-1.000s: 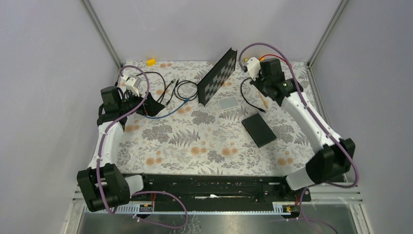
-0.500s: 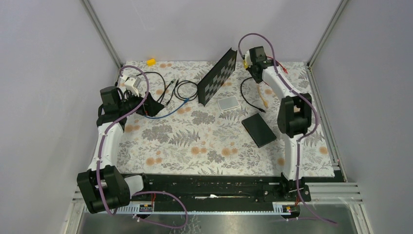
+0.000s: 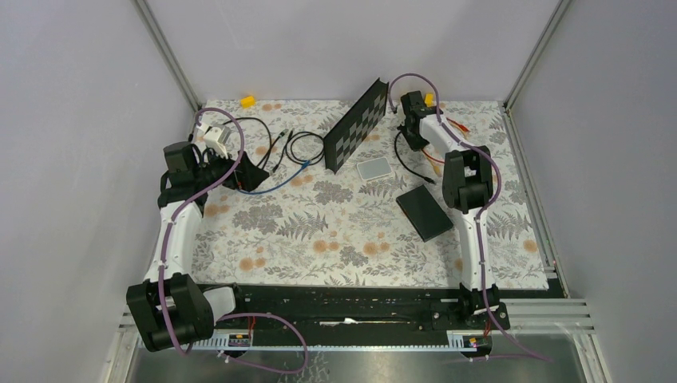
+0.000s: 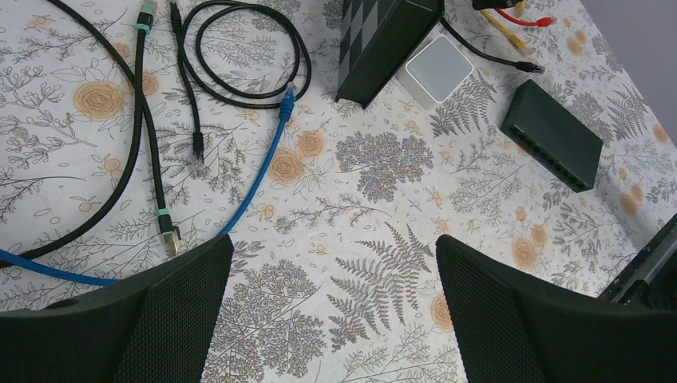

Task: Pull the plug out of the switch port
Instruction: Place the connector at the center of the board, then move the switch port to the center of the board.

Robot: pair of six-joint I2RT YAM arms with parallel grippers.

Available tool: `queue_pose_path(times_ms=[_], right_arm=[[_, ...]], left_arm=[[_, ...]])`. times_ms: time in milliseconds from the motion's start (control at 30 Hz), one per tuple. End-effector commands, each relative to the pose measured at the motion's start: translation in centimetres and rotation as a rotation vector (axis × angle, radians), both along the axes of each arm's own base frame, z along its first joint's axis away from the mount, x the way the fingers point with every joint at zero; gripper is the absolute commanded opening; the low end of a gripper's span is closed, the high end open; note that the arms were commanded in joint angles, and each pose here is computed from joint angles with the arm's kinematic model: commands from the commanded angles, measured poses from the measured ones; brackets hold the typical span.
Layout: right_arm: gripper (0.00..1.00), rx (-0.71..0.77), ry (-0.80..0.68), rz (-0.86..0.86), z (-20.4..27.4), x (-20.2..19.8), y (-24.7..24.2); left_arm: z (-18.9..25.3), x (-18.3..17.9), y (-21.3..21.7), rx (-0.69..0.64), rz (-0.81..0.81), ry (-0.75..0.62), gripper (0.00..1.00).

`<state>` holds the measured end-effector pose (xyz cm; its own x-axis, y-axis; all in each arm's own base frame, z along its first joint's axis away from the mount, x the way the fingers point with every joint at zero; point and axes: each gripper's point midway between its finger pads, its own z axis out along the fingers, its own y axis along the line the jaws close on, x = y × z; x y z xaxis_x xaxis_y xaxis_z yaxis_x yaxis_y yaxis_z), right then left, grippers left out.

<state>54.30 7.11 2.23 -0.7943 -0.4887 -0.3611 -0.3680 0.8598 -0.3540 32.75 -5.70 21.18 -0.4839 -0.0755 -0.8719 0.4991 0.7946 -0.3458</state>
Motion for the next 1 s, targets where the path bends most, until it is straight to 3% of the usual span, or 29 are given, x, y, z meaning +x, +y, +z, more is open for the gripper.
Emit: queue_pose_path(times_ms=[0,133,233,367,500,667,867,967], right_arm=[[0.17,0.103,-0.027,-0.028,1.5,0.7,1.2],[0.42,0.177,-0.013,-0.034,1.8,0.4,1.9],[0.74,0.243,-0.017,-0.028,3.0,-0.1,2.5],[0.98,0.307,-0.062,0.033,5.8,-1.3,3.2],[0.99,0.393,-0.078,0.116,7.0,-3.3,4.7],[0.93,0.516,-0.095,0.171,7.8,-4.6,6.7],[0.81,0.685,-0.102,0.157,8.0,-4.0,9.5],[0.69,0.777,-0.098,0.121,7.6,-3.4,10.8]], left_arm=[[1.4,0.5,0.3,0.023,0.000,-0.062,0.99],[1.6,0.4,0.2,0.022,-0.001,-0.068,0.99],[1.6,0.4,0.2,0.023,0.000,-0.069,0.99],[1.6,0.5,0.3,0.029,-0.001,-0.073,0.99],[1.6,0.6,0.4,0.028,0.003,-0.077,0.99],[1.7,0.5,0.4,0.032,0.007,-0.082,0.99],[1.6,0.5,0.6,0.041,0.016,-0.082,0.99],[1.3,0.6,0.6,0.038,0.019,-0.071,0.99]])
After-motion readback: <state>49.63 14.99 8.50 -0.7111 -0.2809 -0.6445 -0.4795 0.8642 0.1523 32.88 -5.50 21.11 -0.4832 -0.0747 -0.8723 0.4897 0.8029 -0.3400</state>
